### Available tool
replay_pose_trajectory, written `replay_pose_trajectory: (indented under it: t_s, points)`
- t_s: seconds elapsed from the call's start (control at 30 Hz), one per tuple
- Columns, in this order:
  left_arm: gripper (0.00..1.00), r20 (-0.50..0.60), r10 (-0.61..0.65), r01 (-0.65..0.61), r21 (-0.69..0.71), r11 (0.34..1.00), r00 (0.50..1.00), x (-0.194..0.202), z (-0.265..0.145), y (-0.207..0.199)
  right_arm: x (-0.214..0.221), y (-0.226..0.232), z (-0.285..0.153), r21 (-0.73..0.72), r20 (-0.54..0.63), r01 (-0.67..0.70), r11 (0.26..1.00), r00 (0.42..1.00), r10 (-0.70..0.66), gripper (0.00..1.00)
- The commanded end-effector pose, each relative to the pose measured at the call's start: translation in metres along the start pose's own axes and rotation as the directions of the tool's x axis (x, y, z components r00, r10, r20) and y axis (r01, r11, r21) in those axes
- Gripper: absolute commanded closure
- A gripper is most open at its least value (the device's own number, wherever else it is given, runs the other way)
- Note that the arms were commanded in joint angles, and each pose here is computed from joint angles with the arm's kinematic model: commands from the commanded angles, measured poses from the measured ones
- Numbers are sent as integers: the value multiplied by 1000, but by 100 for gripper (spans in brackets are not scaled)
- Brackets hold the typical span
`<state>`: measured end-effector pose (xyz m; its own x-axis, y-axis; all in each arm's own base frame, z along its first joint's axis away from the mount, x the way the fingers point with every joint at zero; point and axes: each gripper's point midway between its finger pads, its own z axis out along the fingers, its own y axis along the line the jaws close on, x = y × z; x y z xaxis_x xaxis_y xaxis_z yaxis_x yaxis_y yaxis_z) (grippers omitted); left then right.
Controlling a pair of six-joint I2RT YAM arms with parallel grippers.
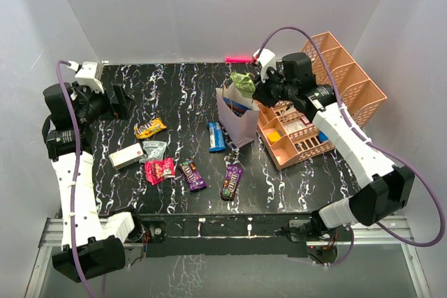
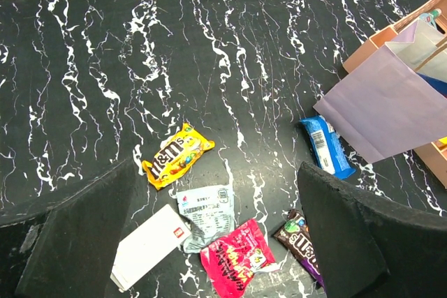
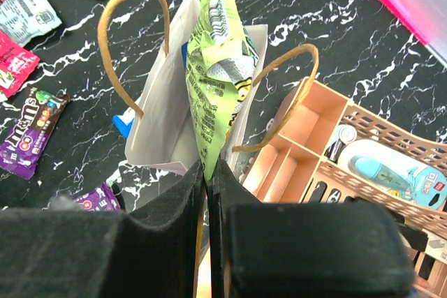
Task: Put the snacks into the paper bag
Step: Place the snack in the paper bag.
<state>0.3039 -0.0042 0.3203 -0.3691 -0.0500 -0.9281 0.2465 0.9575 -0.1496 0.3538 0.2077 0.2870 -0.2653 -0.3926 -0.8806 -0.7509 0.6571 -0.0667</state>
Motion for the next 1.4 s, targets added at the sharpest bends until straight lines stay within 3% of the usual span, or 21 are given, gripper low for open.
replay_pose_trajectory:
  t_s: [0.0, 0.67, 1.37]
  points:
    - [2, 45, 14, -14, 6, 1000, 999, -8, -5, -3, -8, -3, 4, 44, 7, -1, 999, 1000, 0, 92]
    - [2, 56, -29, 27, 37, 999, 998, -9, -4, -4, 6, -10, 32, 134, -99, 32, 991, 995, -19, 92]
    - [2, 63, -21, 19, 36, 999, 998, -8, -8, -5, 23, -2, 40, 115, -143, 45, 992, 989, -28, 90]
